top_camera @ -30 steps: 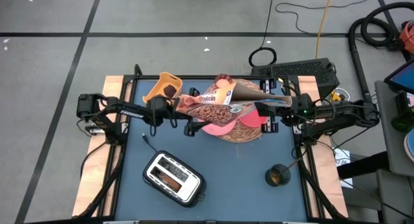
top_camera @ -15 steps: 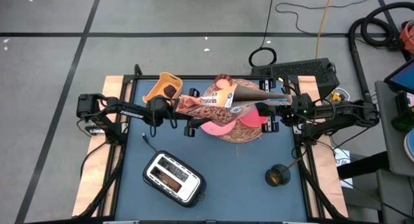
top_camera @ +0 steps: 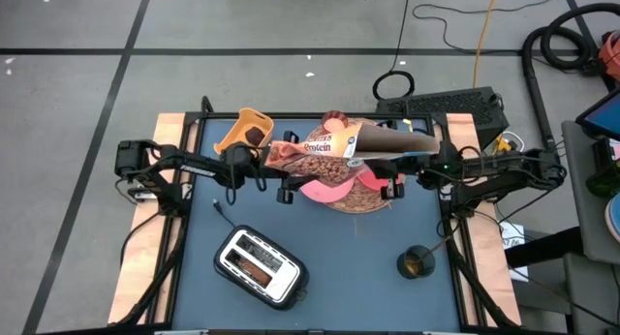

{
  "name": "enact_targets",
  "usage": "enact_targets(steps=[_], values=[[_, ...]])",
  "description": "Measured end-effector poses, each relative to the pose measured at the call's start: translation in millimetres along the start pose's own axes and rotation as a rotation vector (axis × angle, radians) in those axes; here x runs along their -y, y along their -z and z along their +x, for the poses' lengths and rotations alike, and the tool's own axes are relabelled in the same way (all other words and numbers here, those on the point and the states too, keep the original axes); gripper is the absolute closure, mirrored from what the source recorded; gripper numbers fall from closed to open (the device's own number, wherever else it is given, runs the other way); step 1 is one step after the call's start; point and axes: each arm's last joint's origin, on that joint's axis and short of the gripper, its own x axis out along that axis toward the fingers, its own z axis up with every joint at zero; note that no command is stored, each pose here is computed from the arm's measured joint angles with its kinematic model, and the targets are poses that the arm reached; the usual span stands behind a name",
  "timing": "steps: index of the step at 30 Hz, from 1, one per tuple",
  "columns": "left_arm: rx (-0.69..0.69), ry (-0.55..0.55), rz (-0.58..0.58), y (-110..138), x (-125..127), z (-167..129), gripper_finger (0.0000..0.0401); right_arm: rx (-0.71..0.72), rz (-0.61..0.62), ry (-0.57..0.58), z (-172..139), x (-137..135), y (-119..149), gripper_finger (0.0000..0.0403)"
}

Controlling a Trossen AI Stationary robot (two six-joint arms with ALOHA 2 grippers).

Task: Arrange a breakfast setting
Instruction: Pour the cereal from the cereal box into the red bowl

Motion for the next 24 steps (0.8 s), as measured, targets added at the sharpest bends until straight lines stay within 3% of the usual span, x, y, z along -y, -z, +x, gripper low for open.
enact_targets(steps=[6,11,18,24], values=[[0.001,0.001,-0.005,-0.1,-0.2,-0.1,0.0178,-0.045,0.021,0.0,-0.5,-0.2,0.6,0.0239],[0.003,-0.024,-0.026,-2.4,-5.9,-1.8,0.0178,-0.139,0.048,0.002,-4.3,-0.7,-8.6,0.0203],[-0.016,-0.036,-0.054,-10.0,-13.3,-5.3,0.0178,-0.348,0.051,0.023,-21.5,-3.6,-27.1,0.0186],[-0.045,-0.071,-0.052,-23.2,-19.1,-9.2,0.0179,-0.522,-0.01,0.179,-40.9,-3.9,-37.9,0.0187]])
